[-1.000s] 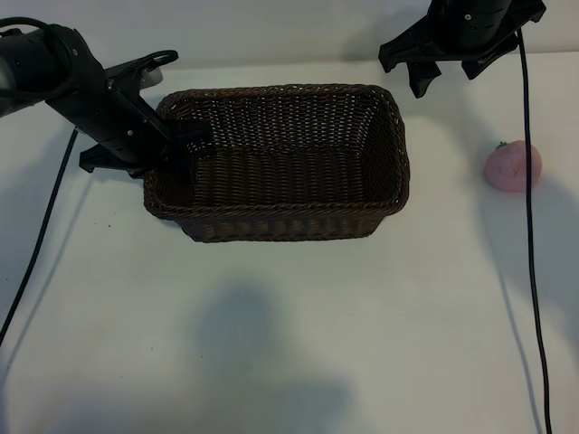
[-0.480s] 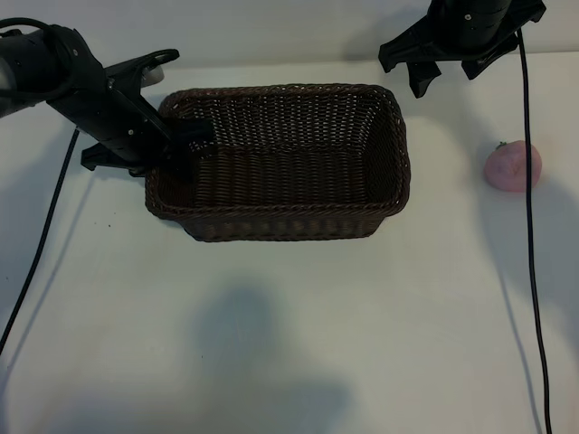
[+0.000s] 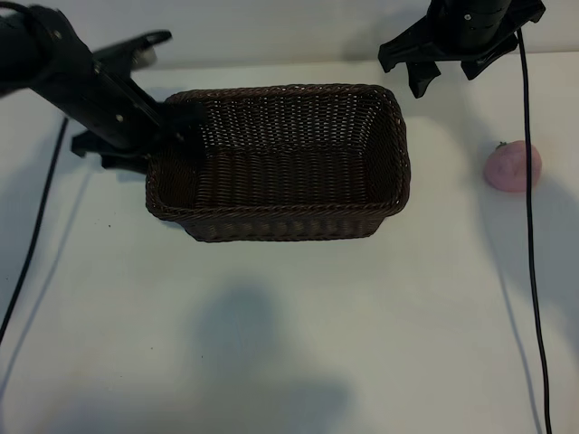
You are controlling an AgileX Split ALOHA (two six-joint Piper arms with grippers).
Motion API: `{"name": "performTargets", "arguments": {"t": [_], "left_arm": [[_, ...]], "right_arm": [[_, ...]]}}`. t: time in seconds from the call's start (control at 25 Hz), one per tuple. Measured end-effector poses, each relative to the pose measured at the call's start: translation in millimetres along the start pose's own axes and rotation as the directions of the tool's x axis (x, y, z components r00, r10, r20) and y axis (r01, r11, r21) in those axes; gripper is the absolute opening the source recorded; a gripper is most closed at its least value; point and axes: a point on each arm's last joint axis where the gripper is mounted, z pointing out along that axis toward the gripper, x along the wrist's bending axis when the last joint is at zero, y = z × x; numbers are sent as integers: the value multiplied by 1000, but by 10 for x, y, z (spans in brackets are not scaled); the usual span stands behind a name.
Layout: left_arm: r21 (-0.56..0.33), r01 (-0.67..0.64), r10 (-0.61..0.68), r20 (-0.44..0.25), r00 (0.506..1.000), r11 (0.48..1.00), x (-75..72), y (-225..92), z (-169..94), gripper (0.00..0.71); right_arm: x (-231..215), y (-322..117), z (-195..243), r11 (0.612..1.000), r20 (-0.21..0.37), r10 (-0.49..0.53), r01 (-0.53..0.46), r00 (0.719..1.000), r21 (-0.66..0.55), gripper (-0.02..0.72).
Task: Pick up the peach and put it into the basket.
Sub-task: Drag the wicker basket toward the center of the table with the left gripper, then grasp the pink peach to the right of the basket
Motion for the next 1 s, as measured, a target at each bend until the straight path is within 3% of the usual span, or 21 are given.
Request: {"name": "performTargets", "arguments": {"t": [0.48,1.0], "left_arm": [[-128,-85,69,-122,990,988,-100,-17,-921,635],[-43,-89,79,-183,980,995,-43,-120,-966,599]], "right_arm": [[0,0,0,1000,0,0,0,1000,0,599],[0,0,0,1000,0,0,0,1000,0,599]]}}
